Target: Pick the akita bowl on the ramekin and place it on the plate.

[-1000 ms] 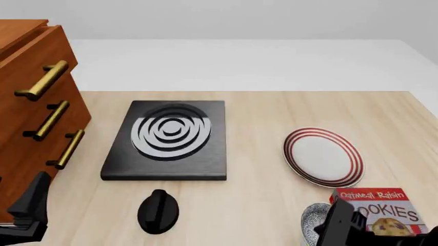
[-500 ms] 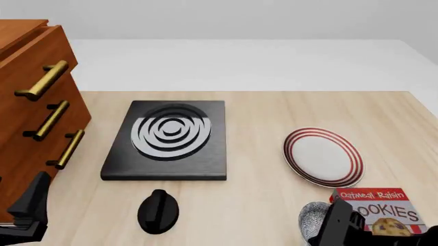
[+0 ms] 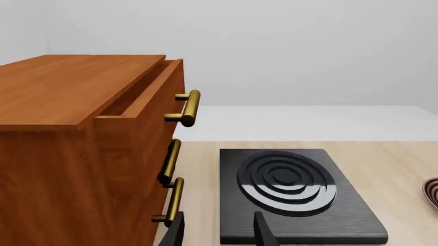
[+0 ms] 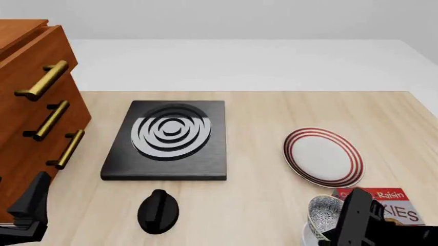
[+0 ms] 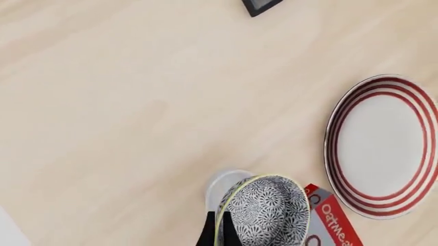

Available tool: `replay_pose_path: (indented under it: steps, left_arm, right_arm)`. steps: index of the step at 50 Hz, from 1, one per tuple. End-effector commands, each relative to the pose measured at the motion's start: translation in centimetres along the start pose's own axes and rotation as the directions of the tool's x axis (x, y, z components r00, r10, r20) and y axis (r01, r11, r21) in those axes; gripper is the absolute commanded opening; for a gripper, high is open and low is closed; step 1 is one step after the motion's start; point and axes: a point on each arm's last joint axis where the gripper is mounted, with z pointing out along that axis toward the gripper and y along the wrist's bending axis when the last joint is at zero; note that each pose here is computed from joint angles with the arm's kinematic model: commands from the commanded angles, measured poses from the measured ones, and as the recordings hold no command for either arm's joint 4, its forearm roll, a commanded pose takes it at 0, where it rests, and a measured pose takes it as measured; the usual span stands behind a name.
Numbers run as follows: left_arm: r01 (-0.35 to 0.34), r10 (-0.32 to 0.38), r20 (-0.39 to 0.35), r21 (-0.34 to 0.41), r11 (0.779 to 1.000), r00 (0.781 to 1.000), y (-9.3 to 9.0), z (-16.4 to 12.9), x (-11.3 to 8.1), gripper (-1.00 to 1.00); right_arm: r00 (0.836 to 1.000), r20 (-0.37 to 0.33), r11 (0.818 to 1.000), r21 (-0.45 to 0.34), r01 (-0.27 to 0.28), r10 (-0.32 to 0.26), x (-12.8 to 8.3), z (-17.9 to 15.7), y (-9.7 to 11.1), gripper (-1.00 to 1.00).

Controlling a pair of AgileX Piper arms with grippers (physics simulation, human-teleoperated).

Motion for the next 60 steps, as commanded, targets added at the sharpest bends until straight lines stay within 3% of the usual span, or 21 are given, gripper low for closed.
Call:
replay_pose_path:
  steps: [1, 18, 60]
  left_arm:
    - [0.0, 0.0, 0.0, 0.0, 1.0, 1.0, 0.0, 0.0, 0.0, 1.0]
    - [0.0, 0.0, 0.0, 0.0, 1.0, 1.0, 0.0, 0.0, 0.0, 1.0]
    - [0.0, 0.0, 0.0, 0.0, 1.0, 1.0, 0.0, 0.0, 0.0, 1.0]
  right_arm:
    - [1.0, 0.005, 0.999, 0.03, 0.026, -0.026, -0.2, -2.0, -0.6, -1.0]
    - [0.998, 0.004, 0.992, 0.111, 0.055, -0.056, -1.8, -4.6, -3.0, -1.0]
    - [0.999, -0.032, 0.976, 0.218, 0.005, 0.002, -4.5, -0.1, -9.5, -1.0]
